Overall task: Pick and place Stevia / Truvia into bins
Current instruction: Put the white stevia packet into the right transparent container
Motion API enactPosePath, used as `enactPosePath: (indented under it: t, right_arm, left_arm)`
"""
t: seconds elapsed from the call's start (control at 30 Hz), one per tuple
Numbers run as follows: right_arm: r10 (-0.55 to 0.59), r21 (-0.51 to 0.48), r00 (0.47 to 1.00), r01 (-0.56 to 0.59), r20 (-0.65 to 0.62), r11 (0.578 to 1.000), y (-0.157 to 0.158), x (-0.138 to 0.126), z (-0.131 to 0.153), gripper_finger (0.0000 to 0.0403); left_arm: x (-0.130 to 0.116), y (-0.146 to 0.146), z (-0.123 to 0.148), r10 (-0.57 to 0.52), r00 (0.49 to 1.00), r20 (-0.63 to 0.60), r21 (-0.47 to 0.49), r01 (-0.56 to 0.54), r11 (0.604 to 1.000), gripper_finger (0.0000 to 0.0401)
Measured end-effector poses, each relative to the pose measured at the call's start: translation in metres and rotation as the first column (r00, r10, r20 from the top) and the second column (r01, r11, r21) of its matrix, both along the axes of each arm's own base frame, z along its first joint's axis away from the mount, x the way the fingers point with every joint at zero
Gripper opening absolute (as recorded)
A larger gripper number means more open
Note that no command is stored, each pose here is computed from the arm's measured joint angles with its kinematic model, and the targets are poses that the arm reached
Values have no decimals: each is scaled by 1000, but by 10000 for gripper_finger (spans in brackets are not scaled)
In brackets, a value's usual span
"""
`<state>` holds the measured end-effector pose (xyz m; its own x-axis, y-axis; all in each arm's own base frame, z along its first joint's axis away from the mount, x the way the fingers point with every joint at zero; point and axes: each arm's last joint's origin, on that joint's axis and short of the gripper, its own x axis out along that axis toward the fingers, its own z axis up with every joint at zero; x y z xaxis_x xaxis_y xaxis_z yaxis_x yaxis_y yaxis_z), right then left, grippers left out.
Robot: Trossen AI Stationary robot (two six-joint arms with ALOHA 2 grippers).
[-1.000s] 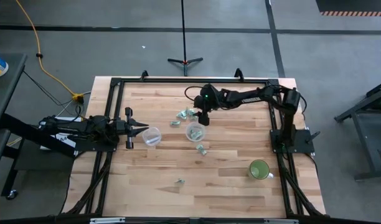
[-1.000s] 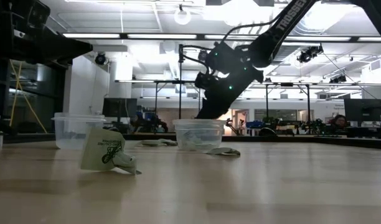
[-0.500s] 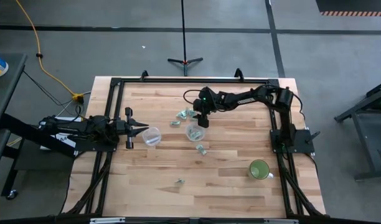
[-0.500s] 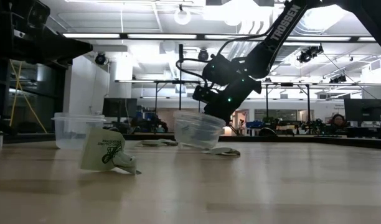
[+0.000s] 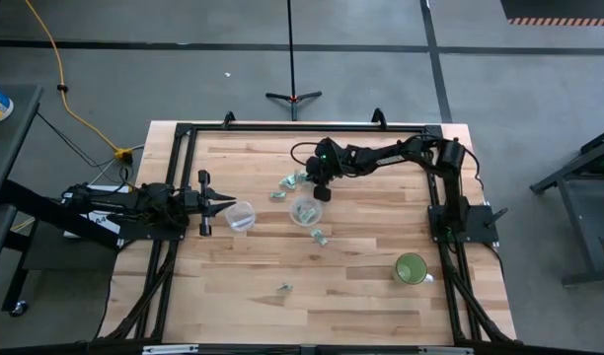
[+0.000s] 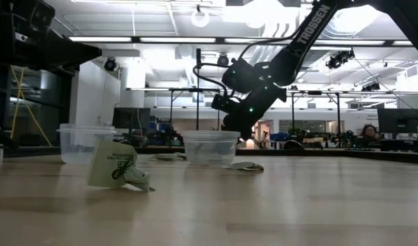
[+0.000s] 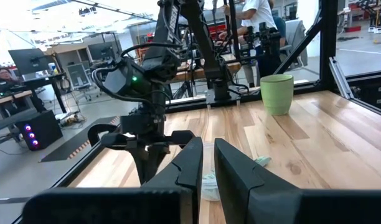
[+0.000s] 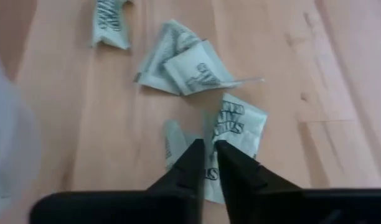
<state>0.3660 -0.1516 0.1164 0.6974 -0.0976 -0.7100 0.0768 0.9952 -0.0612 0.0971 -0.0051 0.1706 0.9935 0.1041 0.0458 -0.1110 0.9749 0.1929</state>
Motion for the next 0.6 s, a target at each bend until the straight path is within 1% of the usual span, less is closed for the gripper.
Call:
enactPosePath:
  t: [0.03,0.1,0.27,0.4,0.5,0.53,0.6]
  right_arm:
    - [1,-8,1000,-1,-3,1000,0,0,0,13]
    - [1,-27,1000,-1,-1,1000,-1,0,0,4]
    - [-2,-42,1000,3,23,999,-1,0,8,14]
    - [-21,-86,998,27,62,996,0,-4,35,2]
    - [-19,-116,995,31,101,993,2,-9,59,5]
    - [-19,-115,994,31,110,993,3,-11,67,4]
    - [3,-80,992,7,123,997,9,-15,78,1]
  left_arm:
    - [0,0,0,0,1000,0,0,0,1000,79]
    - [0,0,0,0,1000,0,0,0,1000,79]
    - [0,0,0,0,1000,0,0,0,1000,79]
    - [0,0,0,0,1000,0,0,0,1000,79]
    - [0,0,0,0,1000,0,0,0,1000,79]
    - [0,0,0,0,1000,0,0,0,1000,79]
    - [0,0,0,0,1000,0,0,0,1000,79]
